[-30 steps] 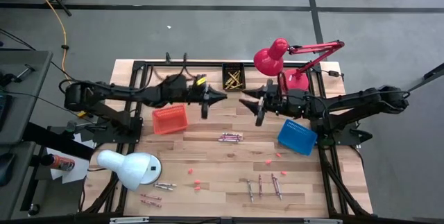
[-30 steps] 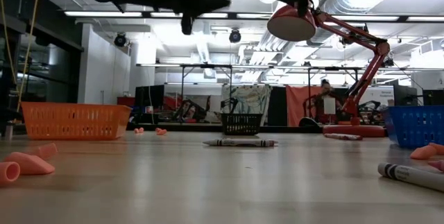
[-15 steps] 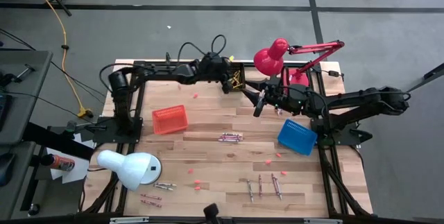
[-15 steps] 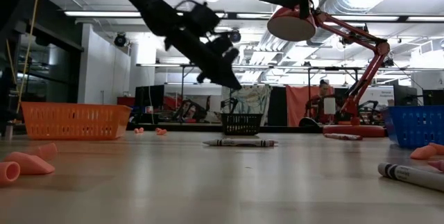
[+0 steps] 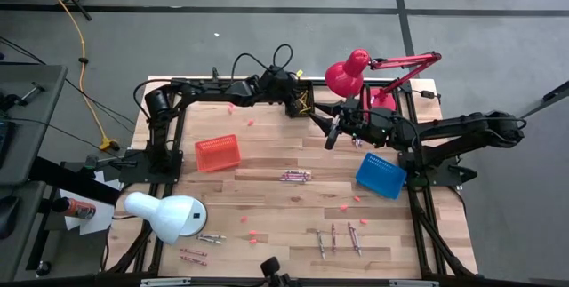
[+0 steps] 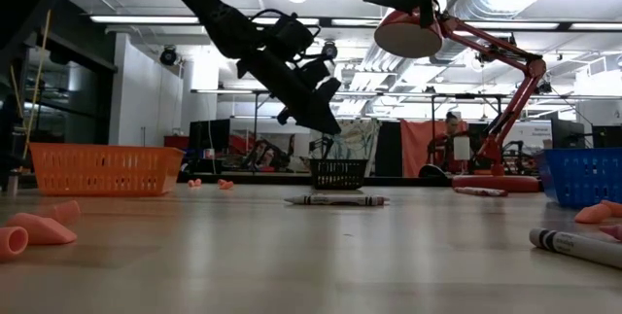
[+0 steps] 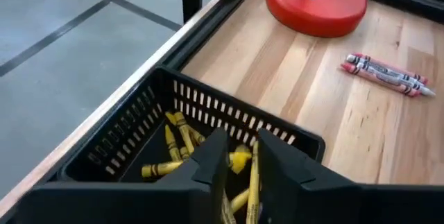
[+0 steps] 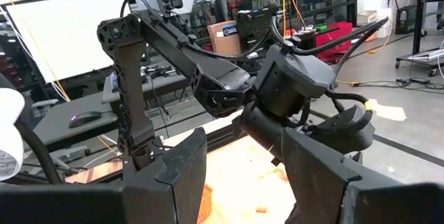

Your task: Sort crayons

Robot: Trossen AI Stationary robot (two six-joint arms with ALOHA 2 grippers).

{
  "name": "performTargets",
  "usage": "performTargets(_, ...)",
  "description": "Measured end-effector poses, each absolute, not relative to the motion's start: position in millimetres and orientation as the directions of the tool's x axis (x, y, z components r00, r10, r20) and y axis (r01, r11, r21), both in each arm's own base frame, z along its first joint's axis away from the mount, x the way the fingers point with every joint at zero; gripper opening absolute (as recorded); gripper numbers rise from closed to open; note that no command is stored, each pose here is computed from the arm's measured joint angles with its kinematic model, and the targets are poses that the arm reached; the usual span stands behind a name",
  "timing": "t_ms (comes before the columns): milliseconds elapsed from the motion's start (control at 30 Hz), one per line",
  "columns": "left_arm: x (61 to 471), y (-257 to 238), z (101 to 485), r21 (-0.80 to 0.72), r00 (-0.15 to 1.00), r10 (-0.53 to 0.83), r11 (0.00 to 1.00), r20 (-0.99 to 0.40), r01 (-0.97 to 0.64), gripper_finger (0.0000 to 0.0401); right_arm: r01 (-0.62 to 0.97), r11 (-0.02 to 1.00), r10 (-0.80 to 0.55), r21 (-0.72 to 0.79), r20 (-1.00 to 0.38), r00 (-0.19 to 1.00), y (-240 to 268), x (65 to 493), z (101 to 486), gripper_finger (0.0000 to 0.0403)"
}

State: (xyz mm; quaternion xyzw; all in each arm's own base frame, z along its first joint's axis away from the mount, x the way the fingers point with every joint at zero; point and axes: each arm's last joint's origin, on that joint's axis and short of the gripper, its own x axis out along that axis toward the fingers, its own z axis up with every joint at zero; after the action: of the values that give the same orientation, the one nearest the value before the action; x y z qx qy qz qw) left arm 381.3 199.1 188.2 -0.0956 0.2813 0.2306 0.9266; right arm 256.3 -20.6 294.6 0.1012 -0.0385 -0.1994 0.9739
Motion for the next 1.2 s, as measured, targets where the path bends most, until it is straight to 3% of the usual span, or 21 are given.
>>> performTargets(267,366.5,189.3,218.0,-0.103,0.733,0.335,0.871,-0.591,-0.481,0.0151,0.381,0.900,-0.396,0.212,0.034,0.918,-20.6,256.3,294.5,0.0181)
performTargets(500,340.7,151.4,290.3,-0.327,0.885,0.031,0.923,-0.465,-0.204,0.0159,0.378,0.901,-0.393,0.214,0.034,0.919,-20.5,256.3,294.5,0.0181)
performTargets(700,324.0,70.0,353.4,-0.205,0.945,-0.133,0.976,-0.300,0.072,0.0143,0.256,0.942,-0.270,0.216,0.037,0.962,-16.8,257.6,294.7,0.0181)
performTargets(800,317.2,34.1,368.4,-0.109,0.953,-0.147,0.987,-0.264,0.122,0.0135,0.159,0.956,-0.174,0.248,0.037,0.984,-13.8,258.2,294.7,0.0181)
performTargets(900,310.7,15.1,358.1,-0.064,0.967,-0.090,0.995,-0.238,0.077,0.0128,0.111,0.955,-0.126,0.277,0.037,0.991,-12.2,258.4,294.7,0.0181)
performTargets(1033,297.1,11.4,314.1,-0.189,0.986,-0.011,0.982,-0.169,-0.021,0.0121,0.090,0.961,-0.103,0.263,0.037,0.994,-9.8,258.5,294.6,0.0181)
performTargets(1200,275.1,16.5,284.9,-0.312,0.995,0.104,0.945,0.011,-0.095,0.0113,0.076,0.967,-0.088,0.245,0.037,0.995,-6.5,258.7,294.6,0.0181)
